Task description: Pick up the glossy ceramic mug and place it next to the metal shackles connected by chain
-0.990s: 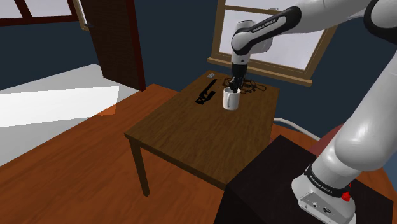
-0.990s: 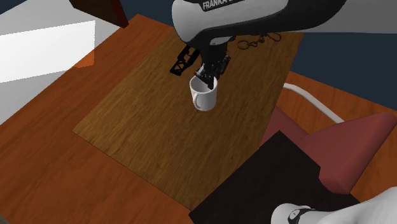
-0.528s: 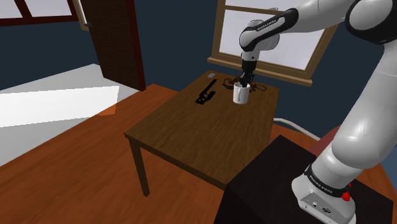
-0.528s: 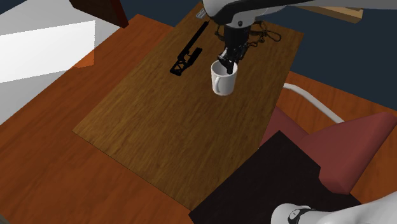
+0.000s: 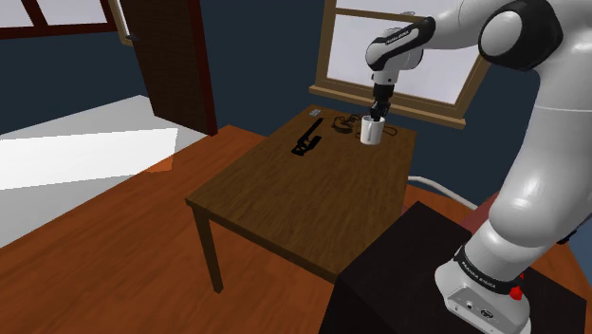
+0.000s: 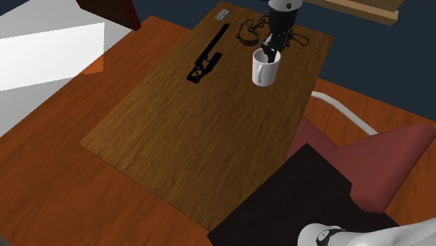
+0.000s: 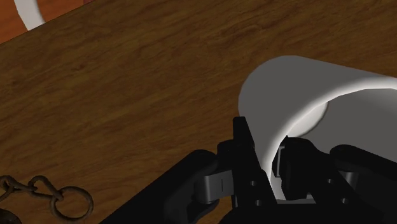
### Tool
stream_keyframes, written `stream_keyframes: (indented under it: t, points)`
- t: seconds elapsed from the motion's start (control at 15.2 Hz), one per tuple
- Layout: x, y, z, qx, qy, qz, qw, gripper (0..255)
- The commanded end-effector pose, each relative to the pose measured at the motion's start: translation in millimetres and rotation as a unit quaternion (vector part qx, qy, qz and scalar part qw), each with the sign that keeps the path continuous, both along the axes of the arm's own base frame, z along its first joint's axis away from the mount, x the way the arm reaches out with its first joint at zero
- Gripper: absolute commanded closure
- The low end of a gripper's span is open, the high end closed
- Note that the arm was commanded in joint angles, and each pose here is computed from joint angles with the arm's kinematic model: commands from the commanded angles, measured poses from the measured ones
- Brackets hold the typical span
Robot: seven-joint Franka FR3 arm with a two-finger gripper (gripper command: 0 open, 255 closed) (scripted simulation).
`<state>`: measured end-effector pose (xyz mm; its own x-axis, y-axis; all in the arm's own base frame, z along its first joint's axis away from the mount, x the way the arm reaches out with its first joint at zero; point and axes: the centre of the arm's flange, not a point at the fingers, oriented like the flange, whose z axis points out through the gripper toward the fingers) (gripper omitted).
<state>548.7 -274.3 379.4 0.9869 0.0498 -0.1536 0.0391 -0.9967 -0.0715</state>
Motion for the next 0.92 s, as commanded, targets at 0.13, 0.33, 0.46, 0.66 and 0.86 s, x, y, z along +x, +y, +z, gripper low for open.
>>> stream_keyframes:
  t: [0.13,0.33,0.46,0.66,0.86]
  points:
    - [6.1,-50.1,0.0,0.000,0.000,0.001,1.0000,255]
    - [10.6,-89.4,0.2,0.000,0.000,0.001,1.0000,255]
    - [13.5,-115.7,0.3,0.000,0.000,0.001,1.0000,255]
    - [18.0,-155.0,0.5,0.000,0.000,0.001,1.0000,255]
    - [19.8,-170.5,-10.0,0.000,0.000,0.001,1.0000,255]
